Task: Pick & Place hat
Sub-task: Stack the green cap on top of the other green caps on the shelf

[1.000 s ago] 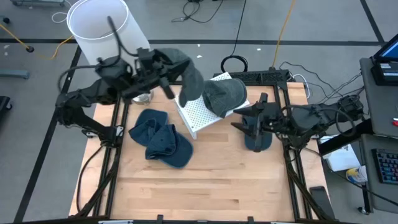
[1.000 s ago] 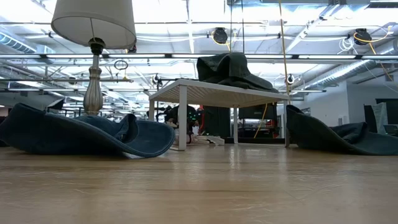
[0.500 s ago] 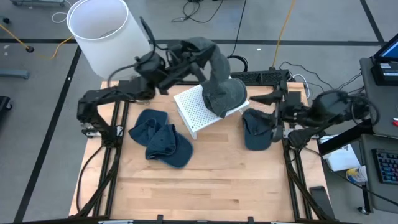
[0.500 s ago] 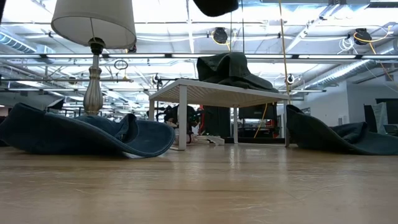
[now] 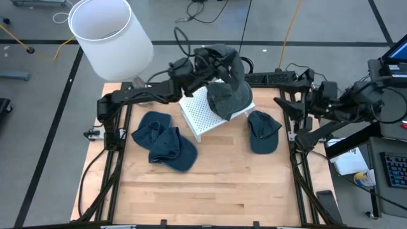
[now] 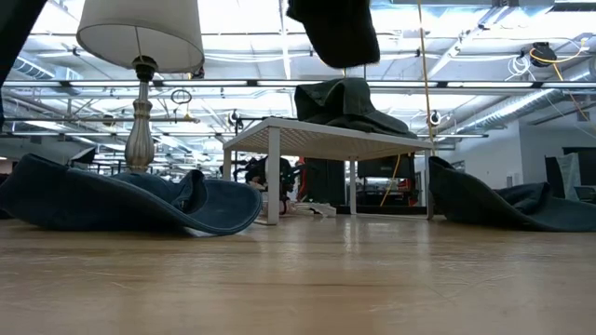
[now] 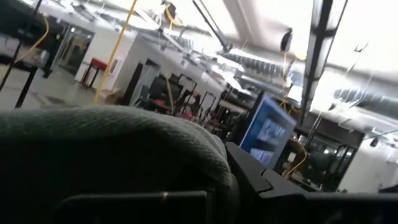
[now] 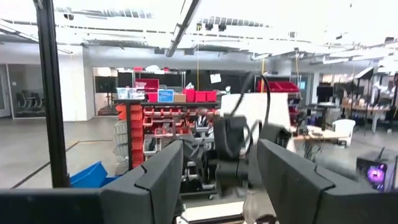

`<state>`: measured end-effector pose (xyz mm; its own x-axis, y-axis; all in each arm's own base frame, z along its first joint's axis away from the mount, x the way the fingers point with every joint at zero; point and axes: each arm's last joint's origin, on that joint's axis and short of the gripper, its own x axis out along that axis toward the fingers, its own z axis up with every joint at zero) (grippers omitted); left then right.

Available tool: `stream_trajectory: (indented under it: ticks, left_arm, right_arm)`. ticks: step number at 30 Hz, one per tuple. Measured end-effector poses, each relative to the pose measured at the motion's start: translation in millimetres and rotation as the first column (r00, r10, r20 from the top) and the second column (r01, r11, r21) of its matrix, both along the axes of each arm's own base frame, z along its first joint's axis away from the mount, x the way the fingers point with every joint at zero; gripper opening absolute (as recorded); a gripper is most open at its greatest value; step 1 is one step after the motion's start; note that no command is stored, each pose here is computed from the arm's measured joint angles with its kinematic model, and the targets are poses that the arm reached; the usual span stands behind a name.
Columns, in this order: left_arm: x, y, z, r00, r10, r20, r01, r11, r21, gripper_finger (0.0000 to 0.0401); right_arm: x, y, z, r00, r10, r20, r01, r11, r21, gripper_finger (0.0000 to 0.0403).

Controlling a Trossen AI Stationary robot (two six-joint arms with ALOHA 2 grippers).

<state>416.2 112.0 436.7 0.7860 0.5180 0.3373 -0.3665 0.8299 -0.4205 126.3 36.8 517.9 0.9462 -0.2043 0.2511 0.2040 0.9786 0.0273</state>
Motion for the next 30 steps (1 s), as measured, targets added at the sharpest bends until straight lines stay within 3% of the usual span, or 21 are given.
stream_trajectory:
  ticks: [11,15,30]
  left_arm:
    - [29.1,9.7,-50.9,0.986,0.053,-0.157,-0.075,0.988,-0.134,0.0017]
    - [28.9,10.0,-60.0,0.963,0.073,-0.259,-0.117,0.981,-0.155,0.0017]
    - [30.5,-5.7,-80.0,0.892,-0.008,-0.451,-0.097,0.973,-0.209,0.0017]
  right_arm:
    - [-2.6,-1.1,-2.6,0.999,-0.018,-0.043,0.015,0.997,-0.082,0.0199]
    - [-2.3,-1.0,-5.8,0.997,-0.021,-0.077,0.013,0.995,-0.101,0.0199]
    - [-6.2,-2.7,-5.6,0.996,-0.034,-0.085,0.022,0.989,-0.147,0.0198]
